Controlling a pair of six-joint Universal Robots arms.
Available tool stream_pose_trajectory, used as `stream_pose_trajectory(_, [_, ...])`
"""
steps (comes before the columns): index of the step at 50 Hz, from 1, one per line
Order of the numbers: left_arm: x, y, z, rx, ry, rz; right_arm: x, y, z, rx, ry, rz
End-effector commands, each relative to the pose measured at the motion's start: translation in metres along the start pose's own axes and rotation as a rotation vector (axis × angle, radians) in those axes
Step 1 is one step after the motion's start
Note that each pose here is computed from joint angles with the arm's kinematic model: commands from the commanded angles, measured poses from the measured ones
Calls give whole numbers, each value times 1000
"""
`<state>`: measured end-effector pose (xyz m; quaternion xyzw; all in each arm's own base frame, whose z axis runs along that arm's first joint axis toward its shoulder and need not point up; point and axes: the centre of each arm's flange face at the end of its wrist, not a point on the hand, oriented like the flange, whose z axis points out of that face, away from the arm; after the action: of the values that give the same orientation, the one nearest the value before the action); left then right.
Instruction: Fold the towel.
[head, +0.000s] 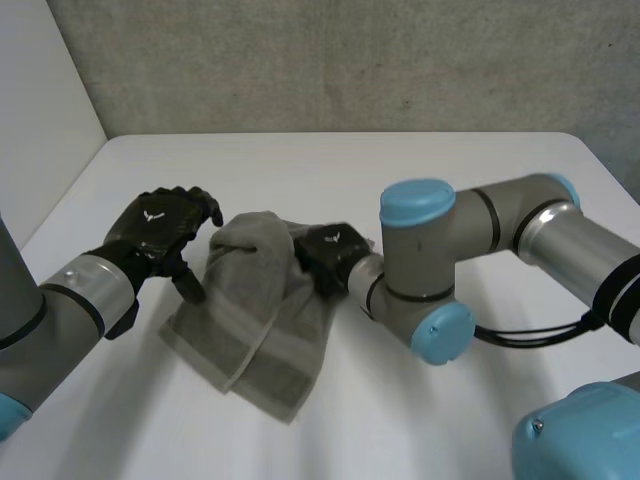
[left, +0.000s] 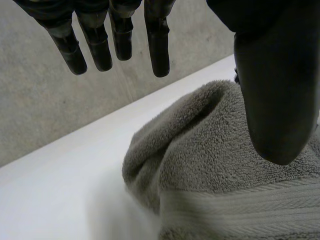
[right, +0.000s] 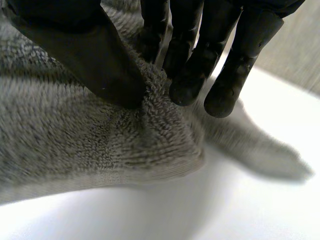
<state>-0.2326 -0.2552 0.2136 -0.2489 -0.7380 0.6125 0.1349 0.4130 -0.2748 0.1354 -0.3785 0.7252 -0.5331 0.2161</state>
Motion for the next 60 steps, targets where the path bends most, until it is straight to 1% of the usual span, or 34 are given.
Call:
stream_pose_trajectory(1, [6,-16,-8,56,23,10,15,-101,-41,242,53,13])
stream_pose_trajectory(2, [10,-21,-10,73,37,9,19,-129,-58,312,73,30])
stream_pose_trajectory(3, [12,-26,-12,92,42,5,19,-129,-58,313,73,30])
stream_pose_trajectory(4, [12,-26,-12,92,42,5,23,-154,-77,376,104,59])
stream_pose_trajectory(5, [13,-32,-15,112,45,-5,23,-155,-77,376,104,60])
stream_pose_trajectory(7, [13,-36,-17,130,45,-19,34,-194,-116,485,192,110])
stream_pose_trajectory(8, [12,-40,-19,144,43,-33,34,-194,-116,486,192,110])
stream_pose_trajectory(10, [12,-43,-20,157,41,-47,50,-216,-147,550,274,119])
stream_pose_trajectory(13, [8,-47,-21,170,30,-63,51,-220,-155,561,287,122])
stream_pose_trajectory(16, [5,-48,-20,182,20,-62,49,-212,-155,539,280,140])
stream_pose_trajectory(18, [2,-47,-19,184,9,-63,35,-190,-134,490,233,160])
stream_pose_trajectory(19, [-2,-46,-17,184,-5,-64,35,-190,-134,490,233,160])
stream_pose_trajectory(21, [-8,-45,-16,181,-22,-66,-19,-155,-99,422,46,173])
stream_pose_trajectory(22, [-12,-44,-15,179,-36,-70,-20,-155,-99,422,45,173])
stream_pose_trajectory(23, [-12,-44,-15,179,-37,-70,-47,-133,-83,354,-74,160])
stream_pose_trajectory(24, [-16,-44,-14,176,-49,-72,-48,-133,-83,353,-75,159])
stream_pose_trajectory(26, [-19,-43,-14,174,-56,-75,-92,-93,-66,192,-303,152])
stream_pose_trajectory(27, [-20,-41,-13,170,-60,-77,-92,-93,-66,192,-304,152])
stream_pose_trajectory(28, [-20,-41,-13,170,-60,-77,-104,-84,-65,138,-372,159])
stream_pose_trajectory(29, [-22,-40,-12,165,-64,-79,-106,-83,-66,108,-385,166])
stream_pose_trajectory(32, [-24,-38,-12,157,-71,-84,-101,-89,-69,110,-366,171])
stream_pose_trajectory(34, [-25,-37,-11,156,-72,-85,-86,-107,-78,155,-287,173])
stream_pose_trajectory(35, [-25,-37,-11,154,-70,-84,-86,-107,-78,155,-286,173])
stream_pose_trajectory(37, [-24,-37,-11,155,-67,-83,-52,-124,-86,196,-151,179])
stream_pose_trajectory(38, [-25,-36,-10,152,-67,-84,-52,-124,-87,196,-150,179])
stream_pose_trajectory(39, [-25,-36,-10,152,-67,-84,-28,-126,-88,199,-79,182])
stream_pose_trajectory(40, [-23,-35,-9,149,-61,-84,-28,-126,-88,199,-78,182])
stream_pose_trajectory(42, [-20,-35,-7,148,-50,-82,13,-124,-92,183,32,170])
stream_pose_trajectory(43, [-19,-35,-7,143,-46,-84,13,-124,-92,183,33,170])
stream_pose_trajectory(45, [-17,-34,-7,139,-40,-85,36,-112,-94,140,82,145])
stream_pose_trajectory(48, [-11,-31,-6,124,-24,-88,42,-102,-92,115,95,135])
stream_pose_trajectory(50, [-7,-26,-6,103,-16,-91,42,-83,-88,71,91,118])
stream_pose_trajectory(54, [5,-10,-15,11,14,-111,39,-66,-85,42,84,97])
stream_pose_trajectory(60, [10,13,-28,-98,17,-130,25,-49,-74,66,22,-19])
